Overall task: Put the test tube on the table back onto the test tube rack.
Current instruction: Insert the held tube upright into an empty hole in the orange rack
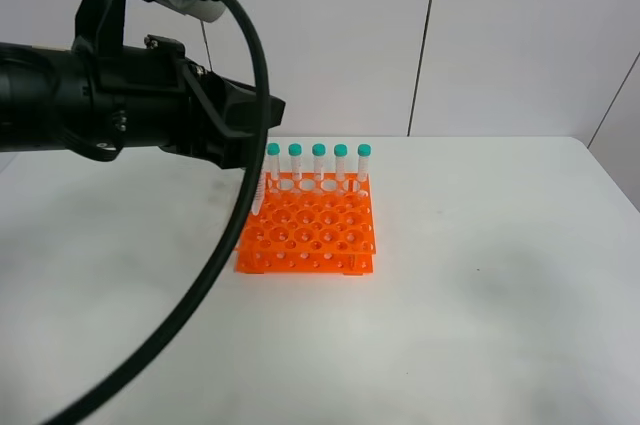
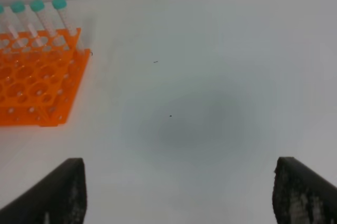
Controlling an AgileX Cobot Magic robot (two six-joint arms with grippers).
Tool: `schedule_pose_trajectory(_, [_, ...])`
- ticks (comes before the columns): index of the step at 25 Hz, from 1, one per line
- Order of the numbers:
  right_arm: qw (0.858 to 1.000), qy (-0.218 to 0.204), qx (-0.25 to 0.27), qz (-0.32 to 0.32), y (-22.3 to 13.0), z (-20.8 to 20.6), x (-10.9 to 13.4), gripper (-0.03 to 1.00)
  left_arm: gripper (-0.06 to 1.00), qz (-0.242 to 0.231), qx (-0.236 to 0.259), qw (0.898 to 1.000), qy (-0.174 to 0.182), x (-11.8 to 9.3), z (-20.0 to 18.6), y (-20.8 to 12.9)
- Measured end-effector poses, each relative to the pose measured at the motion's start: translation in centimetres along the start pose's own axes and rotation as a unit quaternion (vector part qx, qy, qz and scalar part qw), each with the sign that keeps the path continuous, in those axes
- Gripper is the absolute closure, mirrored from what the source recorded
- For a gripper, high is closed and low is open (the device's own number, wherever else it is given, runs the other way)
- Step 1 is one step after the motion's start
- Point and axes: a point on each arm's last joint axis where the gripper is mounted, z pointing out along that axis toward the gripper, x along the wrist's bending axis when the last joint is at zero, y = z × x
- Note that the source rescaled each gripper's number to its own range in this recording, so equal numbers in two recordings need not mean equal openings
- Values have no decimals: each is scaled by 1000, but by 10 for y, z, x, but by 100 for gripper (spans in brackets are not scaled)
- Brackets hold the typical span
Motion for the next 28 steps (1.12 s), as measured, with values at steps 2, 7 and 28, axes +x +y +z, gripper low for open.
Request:
schedule_pose_trajectory(2, [1000,0,0,0,0,0,0,6,94,-33,-2,999,34,7,5,-1])
schedule_pose_trajectory(7, [1000,0,0,0,0,0,0,6,94,-25,-10,997,66,15,14,-3])
schedule_pose_trajectory(28, [1000,0,0,0,0,0,0,6,94,-42,-90,986,135,68,98,-51])
